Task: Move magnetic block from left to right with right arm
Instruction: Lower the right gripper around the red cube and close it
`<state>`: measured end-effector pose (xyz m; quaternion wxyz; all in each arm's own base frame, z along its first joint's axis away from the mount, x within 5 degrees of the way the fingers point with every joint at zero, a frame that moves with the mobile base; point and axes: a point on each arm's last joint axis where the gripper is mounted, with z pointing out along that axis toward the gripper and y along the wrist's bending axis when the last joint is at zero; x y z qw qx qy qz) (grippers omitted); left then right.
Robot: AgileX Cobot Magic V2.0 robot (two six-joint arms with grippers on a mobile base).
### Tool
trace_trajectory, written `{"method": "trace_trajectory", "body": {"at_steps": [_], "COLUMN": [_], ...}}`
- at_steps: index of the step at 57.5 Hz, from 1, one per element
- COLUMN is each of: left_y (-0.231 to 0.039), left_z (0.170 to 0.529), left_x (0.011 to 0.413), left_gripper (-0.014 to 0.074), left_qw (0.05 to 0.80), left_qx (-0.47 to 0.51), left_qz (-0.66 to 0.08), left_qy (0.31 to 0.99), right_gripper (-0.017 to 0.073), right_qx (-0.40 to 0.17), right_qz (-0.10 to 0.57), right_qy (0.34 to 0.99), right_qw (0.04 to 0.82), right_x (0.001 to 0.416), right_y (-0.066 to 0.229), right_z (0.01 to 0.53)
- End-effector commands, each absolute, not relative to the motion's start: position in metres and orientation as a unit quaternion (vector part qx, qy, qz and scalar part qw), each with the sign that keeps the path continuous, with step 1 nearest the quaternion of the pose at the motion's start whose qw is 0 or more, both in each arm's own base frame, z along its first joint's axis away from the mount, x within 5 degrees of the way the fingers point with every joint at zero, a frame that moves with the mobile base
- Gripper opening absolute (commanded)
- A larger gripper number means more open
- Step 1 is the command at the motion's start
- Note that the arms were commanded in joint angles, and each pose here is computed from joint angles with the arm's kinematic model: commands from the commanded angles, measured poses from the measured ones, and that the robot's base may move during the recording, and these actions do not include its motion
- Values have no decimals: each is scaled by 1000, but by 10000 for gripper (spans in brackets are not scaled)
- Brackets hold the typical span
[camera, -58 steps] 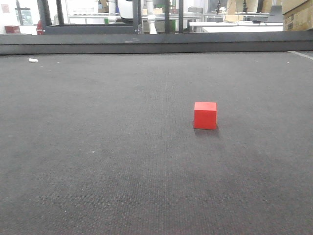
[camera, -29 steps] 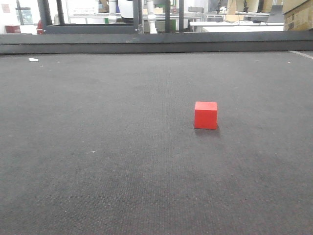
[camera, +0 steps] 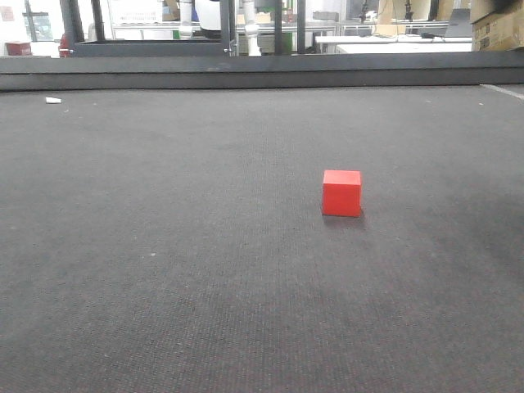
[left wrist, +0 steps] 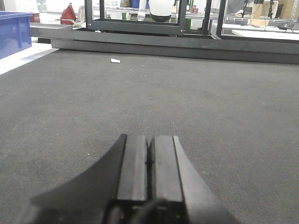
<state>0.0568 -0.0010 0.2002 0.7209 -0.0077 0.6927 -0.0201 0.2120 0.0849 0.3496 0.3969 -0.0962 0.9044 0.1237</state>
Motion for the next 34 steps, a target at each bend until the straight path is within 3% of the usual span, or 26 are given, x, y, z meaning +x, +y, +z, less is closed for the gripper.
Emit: {"method": "trace_trajectory", "body": {"at_steps": [1, 20, 34], "left_y": [0, 0, 0], "left_z": [206, 206, 206], "left_x": [56, 56, 56], "left_gripper": [-126, -126, -126], "left_qw": [750, 750, 750], "left_qx": [-15, -15, -15], "left_qz": [-21, -21, -21], "left_qy": [660, 660, 660], "right_gripper": [551, 551, 551], "right_qx": [-56, 34, 62], "right_qz": [140, 108, 76], "right_qy": [904, 947, 965], "right_qw": [400, 302, 244], "right_x": [236, 311, 344], "right_y": [106, 172, 192], "right_z": [364, 327, 286]}}
